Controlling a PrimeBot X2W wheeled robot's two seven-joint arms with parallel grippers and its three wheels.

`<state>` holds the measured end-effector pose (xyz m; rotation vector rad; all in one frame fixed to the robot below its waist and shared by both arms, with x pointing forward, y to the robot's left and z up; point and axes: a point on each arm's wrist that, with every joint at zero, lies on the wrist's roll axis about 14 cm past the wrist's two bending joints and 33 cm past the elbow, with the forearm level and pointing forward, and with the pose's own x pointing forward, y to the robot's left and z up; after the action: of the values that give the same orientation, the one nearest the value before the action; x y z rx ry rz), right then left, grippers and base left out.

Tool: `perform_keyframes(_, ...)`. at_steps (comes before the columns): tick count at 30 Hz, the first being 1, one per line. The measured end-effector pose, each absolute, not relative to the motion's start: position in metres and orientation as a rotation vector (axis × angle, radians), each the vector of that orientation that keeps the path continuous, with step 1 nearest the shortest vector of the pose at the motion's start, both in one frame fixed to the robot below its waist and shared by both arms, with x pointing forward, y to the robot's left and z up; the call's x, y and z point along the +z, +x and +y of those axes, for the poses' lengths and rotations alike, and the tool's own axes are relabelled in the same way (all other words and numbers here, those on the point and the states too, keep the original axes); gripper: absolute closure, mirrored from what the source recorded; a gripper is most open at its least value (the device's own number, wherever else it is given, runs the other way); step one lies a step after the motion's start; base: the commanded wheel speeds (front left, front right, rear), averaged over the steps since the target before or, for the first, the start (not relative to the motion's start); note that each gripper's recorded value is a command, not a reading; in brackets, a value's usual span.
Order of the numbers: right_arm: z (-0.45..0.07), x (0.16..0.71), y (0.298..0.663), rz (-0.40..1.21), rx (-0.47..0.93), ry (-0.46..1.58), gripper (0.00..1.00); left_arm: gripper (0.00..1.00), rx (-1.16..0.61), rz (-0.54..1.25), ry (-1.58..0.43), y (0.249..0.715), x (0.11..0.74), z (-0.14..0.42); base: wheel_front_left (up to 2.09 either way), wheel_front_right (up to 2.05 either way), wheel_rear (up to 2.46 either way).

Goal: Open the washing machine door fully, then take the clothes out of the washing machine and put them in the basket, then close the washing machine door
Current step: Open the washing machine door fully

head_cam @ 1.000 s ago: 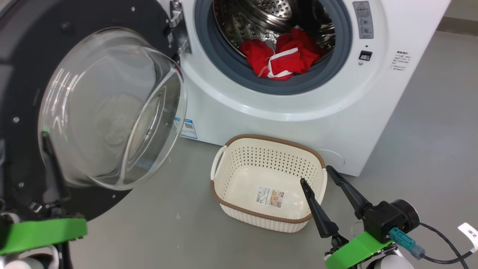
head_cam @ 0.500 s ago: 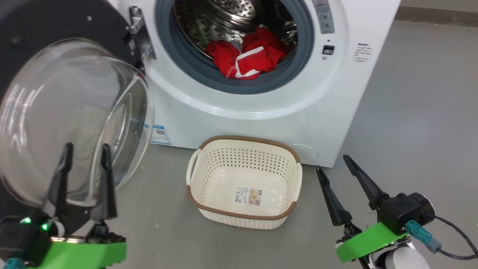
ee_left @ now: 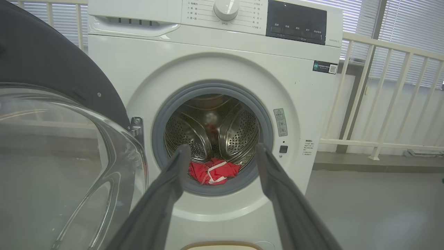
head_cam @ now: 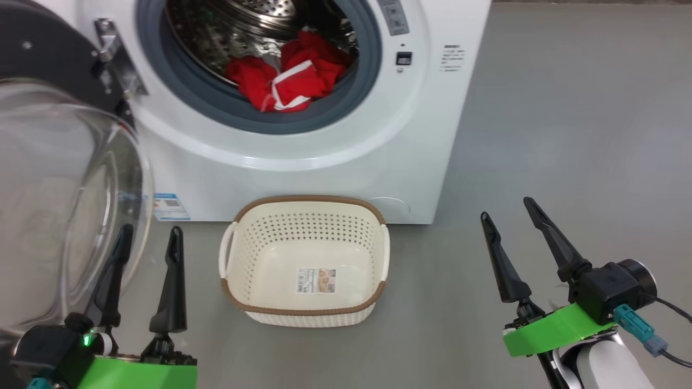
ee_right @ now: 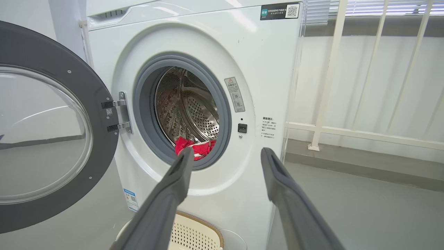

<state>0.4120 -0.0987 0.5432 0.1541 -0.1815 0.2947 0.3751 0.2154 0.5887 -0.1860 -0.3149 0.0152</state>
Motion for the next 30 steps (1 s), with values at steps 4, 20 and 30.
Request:
perform_keyframes(4,-0.116,0.544,0.41,-0.188,0.246,0.148,0.0,0.0,-0.019,-0.296,-0.195,0.383,0.583,0.203,0.0,0.0,0.0)
perform_keyframes(20,-0.159,0.562,0.396,-0.245,0.129,0.129,0.0,0.0,-0.06,-0.193,-0.193,0.389,0.55,0.184,0.0,0.0,0.0)
perform_keyframes(30,-0.168,0.561,0.377,-0.244,0.101,0.127,0.0,0.0,-0.052,-0.153,-0.163,0.376,0.537,0.185,0.0,0.0,0.0)
